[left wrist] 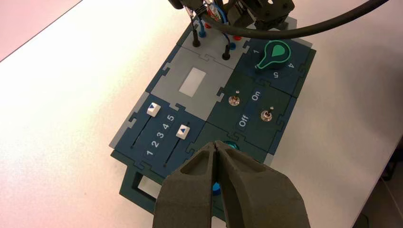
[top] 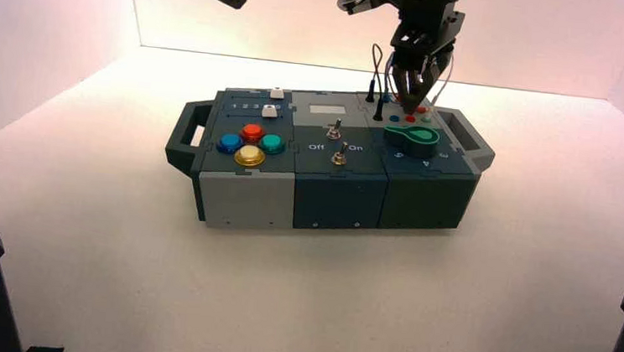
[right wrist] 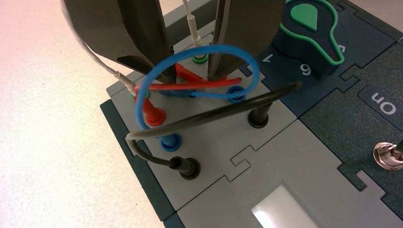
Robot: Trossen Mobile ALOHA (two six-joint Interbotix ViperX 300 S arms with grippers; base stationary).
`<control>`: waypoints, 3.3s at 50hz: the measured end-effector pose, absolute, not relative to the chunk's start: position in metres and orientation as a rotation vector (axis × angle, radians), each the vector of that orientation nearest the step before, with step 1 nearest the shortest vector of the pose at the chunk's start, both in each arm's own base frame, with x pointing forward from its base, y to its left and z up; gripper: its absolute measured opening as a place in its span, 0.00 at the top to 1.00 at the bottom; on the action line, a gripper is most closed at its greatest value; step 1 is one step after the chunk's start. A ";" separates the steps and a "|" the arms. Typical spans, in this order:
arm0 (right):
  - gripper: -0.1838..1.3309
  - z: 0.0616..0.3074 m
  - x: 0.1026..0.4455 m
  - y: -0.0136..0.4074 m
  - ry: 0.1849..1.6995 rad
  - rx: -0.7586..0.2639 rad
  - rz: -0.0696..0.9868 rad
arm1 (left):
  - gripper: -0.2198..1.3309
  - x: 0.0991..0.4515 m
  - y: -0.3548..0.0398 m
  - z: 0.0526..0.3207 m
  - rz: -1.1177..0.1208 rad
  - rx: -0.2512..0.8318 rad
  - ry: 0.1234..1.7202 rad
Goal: Insert the red wire.
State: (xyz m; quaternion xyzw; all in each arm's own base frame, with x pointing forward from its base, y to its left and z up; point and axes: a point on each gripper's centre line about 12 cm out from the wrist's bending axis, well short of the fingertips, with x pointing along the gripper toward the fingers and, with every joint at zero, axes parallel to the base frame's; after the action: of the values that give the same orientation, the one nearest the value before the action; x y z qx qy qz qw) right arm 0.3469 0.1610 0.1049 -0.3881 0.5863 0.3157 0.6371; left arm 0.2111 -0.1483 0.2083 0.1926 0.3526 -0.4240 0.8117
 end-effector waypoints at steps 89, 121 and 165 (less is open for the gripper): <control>0.92 0.140 0.267 0.132 0.735 -0.160 0.430 | 0.96 0.210 -0.147 0.210 -0.898 0.411 0.737; 0.92 0.142 0.264 0.130 0.666 -0.130 0.420 | 0.96 0.211 -0.147 0.210 -0.896 0.411 0.737; 0.92 0.150 0.243 0.137 0.789 -0.074 0.438 | 0.96 0.210 -0.147 0.209 -0.896 0.411 0.738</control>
State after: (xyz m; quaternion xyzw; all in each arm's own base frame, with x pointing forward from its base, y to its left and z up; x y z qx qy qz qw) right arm 0.2430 0.1365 0.1505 -0.0357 0.3809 0.2117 0.8993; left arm 0.2103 -0.1469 0.2095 0.1930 0.3462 -0.4201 0.8163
